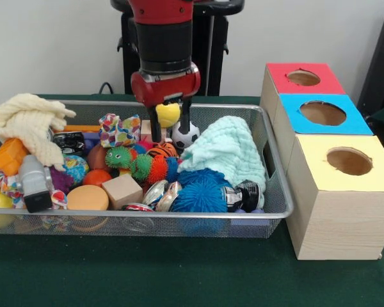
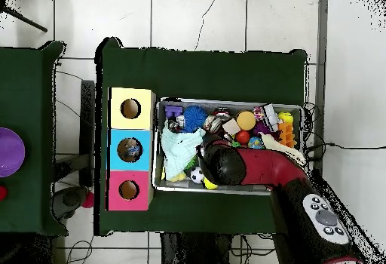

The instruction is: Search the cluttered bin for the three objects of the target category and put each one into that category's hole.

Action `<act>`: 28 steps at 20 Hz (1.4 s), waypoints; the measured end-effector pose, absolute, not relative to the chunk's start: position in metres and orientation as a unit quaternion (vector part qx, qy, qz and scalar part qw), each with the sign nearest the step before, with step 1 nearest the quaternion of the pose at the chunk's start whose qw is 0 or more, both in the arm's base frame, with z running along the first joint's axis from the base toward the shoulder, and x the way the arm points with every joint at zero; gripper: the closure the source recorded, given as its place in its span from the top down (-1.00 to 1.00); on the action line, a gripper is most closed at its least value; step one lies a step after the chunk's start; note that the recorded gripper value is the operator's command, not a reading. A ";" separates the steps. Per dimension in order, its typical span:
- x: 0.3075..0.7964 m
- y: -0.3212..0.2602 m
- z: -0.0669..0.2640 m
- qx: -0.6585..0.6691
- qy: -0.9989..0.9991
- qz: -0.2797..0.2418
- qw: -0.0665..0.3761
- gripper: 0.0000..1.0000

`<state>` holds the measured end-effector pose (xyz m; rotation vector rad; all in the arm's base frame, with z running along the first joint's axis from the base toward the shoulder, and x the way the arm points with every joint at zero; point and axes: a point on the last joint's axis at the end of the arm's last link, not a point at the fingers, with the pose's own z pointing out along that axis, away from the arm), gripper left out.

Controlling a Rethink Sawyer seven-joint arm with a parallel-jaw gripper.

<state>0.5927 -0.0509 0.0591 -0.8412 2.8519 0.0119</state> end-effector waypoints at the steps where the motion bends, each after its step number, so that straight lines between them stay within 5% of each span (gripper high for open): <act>1: 0.595 -0.053 0.067 -0.283 0.956 -0.001 0.084 1.00; 11: 0.612 -0.075 0.100 -0.307 0.945 -0.052 0.103 1.00; 28: 0.619 -0.156 0.078 -0.428 0.874 -0.203 0.104 1.00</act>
